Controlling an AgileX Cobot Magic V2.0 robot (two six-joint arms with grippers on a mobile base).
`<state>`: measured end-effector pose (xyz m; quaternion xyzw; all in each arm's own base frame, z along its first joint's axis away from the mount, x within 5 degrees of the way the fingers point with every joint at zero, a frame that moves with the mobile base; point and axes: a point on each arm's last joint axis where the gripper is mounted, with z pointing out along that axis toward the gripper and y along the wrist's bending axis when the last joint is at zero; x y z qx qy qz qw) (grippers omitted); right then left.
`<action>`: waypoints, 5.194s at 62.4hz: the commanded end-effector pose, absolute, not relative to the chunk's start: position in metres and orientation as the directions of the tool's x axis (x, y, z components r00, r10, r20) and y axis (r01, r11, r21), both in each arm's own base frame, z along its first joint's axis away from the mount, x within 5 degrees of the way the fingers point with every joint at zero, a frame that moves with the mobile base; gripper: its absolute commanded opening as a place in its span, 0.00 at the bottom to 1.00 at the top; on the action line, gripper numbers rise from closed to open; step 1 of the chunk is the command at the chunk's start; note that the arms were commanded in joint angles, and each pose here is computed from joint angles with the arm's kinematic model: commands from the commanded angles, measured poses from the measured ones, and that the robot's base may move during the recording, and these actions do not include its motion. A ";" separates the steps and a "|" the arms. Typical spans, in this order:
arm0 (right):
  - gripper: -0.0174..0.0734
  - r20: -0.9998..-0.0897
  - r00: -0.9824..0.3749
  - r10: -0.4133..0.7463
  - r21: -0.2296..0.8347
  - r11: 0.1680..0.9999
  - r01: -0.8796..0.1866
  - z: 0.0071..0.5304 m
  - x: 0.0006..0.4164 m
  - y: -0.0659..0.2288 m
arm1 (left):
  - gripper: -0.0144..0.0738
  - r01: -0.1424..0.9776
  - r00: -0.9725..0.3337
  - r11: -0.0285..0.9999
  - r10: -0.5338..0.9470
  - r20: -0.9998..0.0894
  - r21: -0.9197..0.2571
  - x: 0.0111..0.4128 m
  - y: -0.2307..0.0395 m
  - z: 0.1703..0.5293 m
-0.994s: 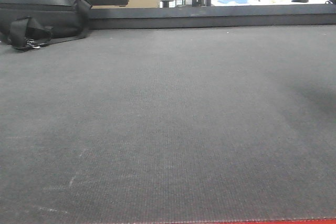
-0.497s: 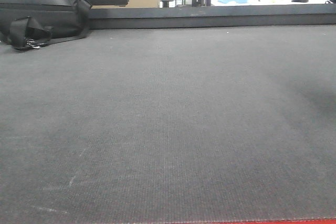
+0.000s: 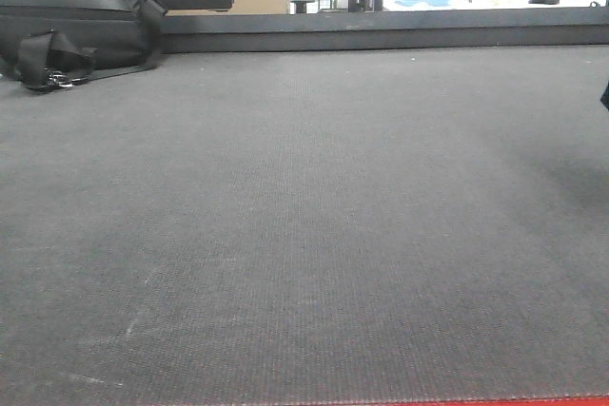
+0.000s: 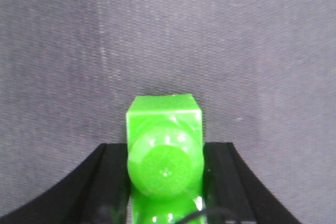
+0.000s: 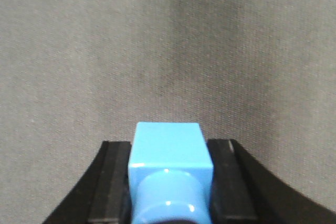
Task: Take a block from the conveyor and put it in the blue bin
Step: 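Lift both held blocks up off the conveyor belt, then drive the base away from the conveyor to the shelf of blue bins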
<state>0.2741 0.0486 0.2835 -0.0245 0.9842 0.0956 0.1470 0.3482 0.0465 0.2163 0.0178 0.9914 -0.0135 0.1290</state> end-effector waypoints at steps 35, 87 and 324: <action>0.01 -0.730 -0.683 -0.029 0.115 0.980 -0.164 0.335 0.226 0.038 | 0.04 -0.073 -0.588 0.991 -0.130 -0.798 -0.108 0.232 0.021 0.346; 0.01 -0.992 -0.115 0.052 0.071 0.983 -0.168 0.338 0.080 0.015 | 0.04 0.002 0.027 0.999 -0.032 -0.999 -0.032 0.049 -0.003 0.348; 0.01 -0.998 -0.012 0.066 0.067 0.983 -0.172 0.346 0.063 0.012 | 0.04 0.002 0.046 1.000 -0.032 -0.998 -0.032 0.046 -0.003 0.349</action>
